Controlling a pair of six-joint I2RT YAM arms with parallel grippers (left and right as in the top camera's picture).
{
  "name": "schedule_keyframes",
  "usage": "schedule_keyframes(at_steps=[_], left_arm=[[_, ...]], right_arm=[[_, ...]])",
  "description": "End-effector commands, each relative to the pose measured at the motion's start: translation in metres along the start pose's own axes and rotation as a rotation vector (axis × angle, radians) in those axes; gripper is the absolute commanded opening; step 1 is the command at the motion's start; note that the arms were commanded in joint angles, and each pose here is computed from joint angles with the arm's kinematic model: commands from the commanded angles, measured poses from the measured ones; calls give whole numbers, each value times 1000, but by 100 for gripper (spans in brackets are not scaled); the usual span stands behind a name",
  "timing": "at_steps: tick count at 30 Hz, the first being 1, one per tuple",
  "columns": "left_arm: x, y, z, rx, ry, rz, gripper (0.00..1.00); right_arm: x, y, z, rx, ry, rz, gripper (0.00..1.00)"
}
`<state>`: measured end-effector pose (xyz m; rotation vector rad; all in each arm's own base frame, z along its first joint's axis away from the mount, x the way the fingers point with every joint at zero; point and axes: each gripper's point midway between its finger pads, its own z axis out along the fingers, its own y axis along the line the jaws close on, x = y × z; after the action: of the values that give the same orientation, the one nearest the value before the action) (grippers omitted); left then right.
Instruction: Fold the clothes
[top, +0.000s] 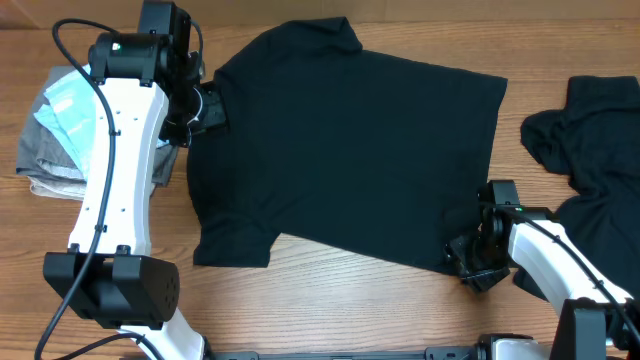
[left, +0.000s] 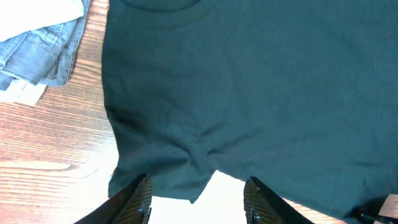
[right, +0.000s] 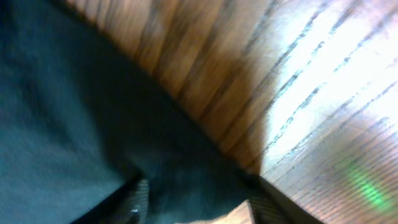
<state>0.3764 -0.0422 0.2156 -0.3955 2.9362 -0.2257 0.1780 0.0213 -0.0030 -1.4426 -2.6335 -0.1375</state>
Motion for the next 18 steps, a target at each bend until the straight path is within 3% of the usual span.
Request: schedule_keyframes(at_steps=[1, 3, 7, 18], left_arm=[[3, 2, 3, -15, 12, -13, 49], [5, 3, 2, -16, 15, -14, 47], [18, 8, -6, -33, 44, -37, 45], [95, 47, 6, -130, 146, -128, 46]], right_arm=[[-4, 0, 3, -13, -31, 3, 37], [-4, 0, 4, -14, -33, 3, 22], [-4, 0, 4, -14, -32, -2, 6], [-3, 0, 4, -14, -27, -2, 4]])
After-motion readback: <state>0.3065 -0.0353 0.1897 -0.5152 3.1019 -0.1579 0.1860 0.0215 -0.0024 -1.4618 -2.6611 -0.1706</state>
